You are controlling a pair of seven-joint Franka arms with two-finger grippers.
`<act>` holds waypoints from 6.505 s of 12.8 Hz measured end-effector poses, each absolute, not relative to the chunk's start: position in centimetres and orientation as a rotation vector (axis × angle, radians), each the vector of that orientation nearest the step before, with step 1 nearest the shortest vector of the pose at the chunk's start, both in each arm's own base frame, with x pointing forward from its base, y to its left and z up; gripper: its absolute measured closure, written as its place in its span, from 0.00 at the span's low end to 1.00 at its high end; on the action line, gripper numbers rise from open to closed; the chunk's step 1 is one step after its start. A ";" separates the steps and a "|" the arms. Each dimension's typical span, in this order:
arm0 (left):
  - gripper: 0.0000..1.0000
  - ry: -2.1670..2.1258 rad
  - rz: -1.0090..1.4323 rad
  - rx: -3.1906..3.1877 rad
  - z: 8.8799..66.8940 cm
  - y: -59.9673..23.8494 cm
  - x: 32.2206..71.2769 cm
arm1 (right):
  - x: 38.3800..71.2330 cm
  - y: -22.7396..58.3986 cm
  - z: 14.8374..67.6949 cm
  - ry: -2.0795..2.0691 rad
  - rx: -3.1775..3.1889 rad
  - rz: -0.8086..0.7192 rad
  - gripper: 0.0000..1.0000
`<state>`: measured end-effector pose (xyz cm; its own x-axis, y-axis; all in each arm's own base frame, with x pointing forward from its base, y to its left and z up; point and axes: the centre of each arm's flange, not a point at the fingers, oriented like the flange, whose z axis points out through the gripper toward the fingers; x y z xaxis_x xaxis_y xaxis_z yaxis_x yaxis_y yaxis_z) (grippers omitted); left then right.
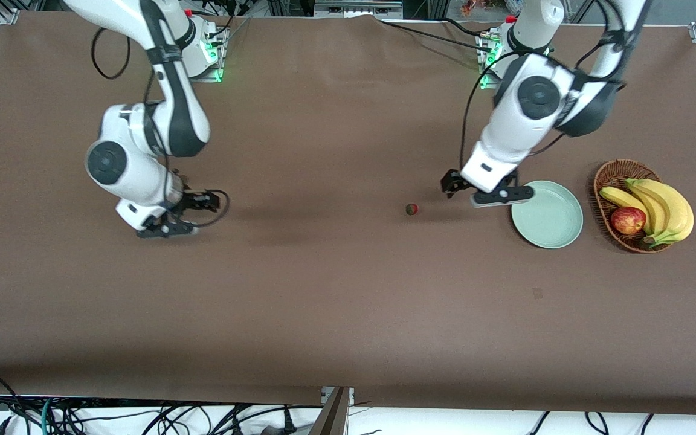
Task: Collect all strawberries into plate
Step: 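Grasp the strawberry with the left gripper while the right gripper returns, then place the strawberry on the plate with the left gripper while the right gripper grasps another, then carry the second strawberry to mid-table and release it with the right gripper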
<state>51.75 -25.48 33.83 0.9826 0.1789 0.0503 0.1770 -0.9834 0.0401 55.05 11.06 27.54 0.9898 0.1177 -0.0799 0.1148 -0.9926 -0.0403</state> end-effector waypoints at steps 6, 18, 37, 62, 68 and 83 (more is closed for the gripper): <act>0.00 0.423 0.207 3.118 21.6 -31.3 49.8 | 44.9 1.6 20.9 -0.250 -3.103 0.131 0.09; 0.45 0.474 0.107 3.094 17.7 -34.8 48.6 | 44.5 1.0 19.3 -0.283 -3.169 0.056 0.26; 0.65 -0.018 -0.306 3.121 30.7 1.7 58.9 | 44.5 1.1 18.9 -0.226 -3.141 0.151 0.35; 0.00 -0.212 -0.048 3.119 31.3 8.7 55.1 | 49.7 6.2 22.1 -0.253 -3.080 0.070 0.66; 0.00 -0.095 -0.050 3.095 39.3 4.8 55.8 | 56.7 19.1 31.7 -0.088 -3.019 0.119 0.66; 0.00 -0.055 -0.024 3.095 40.6 2.0 56.1 | 47.7 60.2 20.3 0.822 -2.337 -0.076 0.48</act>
<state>56.12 2.04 40.63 0.9992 -0.0361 -0.0147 -0.0354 -0.9983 0.0464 47.68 60.17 20.26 0.8018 -0.5778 -0.1527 -0.5401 -0.5912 -0.5989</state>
